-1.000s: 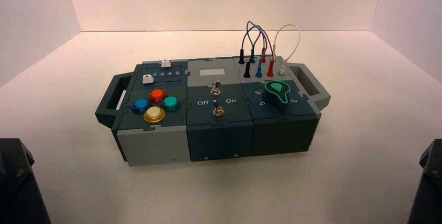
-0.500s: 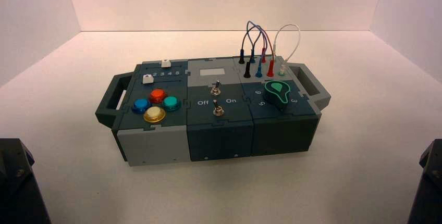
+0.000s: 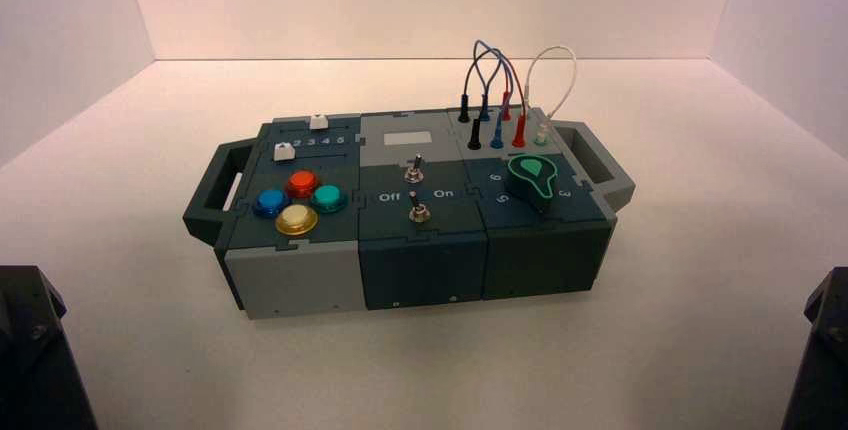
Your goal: Move the bottom slider to position 3.
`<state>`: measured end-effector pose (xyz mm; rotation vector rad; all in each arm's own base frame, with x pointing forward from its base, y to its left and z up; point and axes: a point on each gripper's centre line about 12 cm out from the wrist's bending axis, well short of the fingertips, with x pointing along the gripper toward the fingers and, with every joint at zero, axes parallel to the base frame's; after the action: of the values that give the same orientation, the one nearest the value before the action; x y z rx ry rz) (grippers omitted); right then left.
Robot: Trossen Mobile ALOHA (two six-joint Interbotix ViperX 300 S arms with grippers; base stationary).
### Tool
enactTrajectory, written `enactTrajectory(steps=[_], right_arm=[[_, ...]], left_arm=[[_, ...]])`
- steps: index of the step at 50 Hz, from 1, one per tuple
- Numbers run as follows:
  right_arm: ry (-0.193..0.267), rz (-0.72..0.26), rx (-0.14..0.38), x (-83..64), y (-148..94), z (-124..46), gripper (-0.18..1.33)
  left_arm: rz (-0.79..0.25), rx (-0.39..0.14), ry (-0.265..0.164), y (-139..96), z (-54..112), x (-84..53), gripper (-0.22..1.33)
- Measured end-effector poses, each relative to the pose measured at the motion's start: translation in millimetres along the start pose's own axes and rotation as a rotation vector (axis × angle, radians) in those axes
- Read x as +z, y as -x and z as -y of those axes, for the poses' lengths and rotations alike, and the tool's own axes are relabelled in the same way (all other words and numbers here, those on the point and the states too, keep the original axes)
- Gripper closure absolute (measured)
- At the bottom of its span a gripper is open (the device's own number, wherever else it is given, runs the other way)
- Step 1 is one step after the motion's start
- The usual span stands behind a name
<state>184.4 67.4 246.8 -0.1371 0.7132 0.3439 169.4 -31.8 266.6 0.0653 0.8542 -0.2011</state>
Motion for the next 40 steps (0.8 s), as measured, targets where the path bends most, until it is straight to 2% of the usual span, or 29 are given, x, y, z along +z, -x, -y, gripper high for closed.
enactTrajectory(steps=[5,8,12,19,30,40], right_arm=[[0.023,-0.006,0.027,-0.6,-0.6,-6.9,1.29],[0.025,-0.023,0.031,-2.0,-3.3,-8.0,1.29],[0.031,-0.055,0.038,-4.0,-7.7,-9.7,1.29],[0.032,-0.107,0.041,-5.1,-16.3,-10.7,1.29],[0.033,-0.116,0.042,-5.7,-17.0,-10.8,1.29],[0.027,-0.152,0.047,-7.7,-22.4,-11.6,1.29]], left_arm=[[-0.024,-0.034,-0.035,0.3,8.4,-3.0,1.27],[-0.038,-0.042,-0.04,-0.7,10.3,-5.2,1.27],[-0.07,-0.042,-0.038,-3.2,9.8,-10.9,1.27],[-0.087,-0.045,-0.04,-4.8,10.5,-13.0,1.27],[-0.104,-0.051,-0.045,-6.2,11.7,-14.3,1.27],[-0.163,-0.062,-0.05,-14.4,14.6,-17.2,1.27]])
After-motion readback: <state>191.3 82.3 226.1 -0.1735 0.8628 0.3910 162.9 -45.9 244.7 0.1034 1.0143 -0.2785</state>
